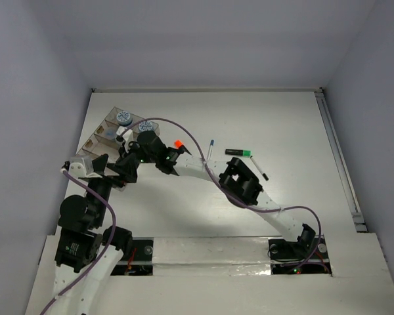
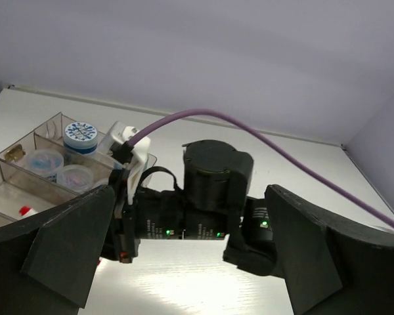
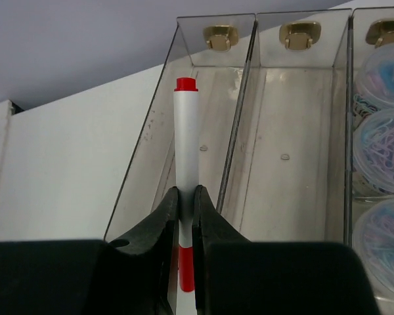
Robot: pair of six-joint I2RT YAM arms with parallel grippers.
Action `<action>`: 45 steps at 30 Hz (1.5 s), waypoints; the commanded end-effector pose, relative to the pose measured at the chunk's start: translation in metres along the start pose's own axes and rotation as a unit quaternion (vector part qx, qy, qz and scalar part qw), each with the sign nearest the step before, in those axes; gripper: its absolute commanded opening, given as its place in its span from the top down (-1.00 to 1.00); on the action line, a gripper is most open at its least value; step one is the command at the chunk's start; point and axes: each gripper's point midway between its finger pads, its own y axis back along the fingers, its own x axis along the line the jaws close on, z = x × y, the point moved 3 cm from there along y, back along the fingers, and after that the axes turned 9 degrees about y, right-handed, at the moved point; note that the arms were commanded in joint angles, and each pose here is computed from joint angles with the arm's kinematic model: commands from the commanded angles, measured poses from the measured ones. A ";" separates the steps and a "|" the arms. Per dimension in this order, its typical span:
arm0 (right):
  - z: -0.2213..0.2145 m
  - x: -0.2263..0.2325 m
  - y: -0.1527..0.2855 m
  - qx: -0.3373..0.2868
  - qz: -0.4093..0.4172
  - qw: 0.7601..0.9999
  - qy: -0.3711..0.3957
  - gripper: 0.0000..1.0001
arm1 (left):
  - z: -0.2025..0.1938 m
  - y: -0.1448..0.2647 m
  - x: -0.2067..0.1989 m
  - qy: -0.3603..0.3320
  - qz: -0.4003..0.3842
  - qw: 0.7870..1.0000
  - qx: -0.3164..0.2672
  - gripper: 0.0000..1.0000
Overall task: Sort the stationery into containers
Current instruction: Place the pen in the storage box.
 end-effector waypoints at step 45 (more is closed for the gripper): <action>-0.048 -0.140 0.255 0.147 -0.449 0.867 -0.157 -0.15 | 0.014 0.004 -0.018 0.005 -0.049 0.999 -0.019 -0.98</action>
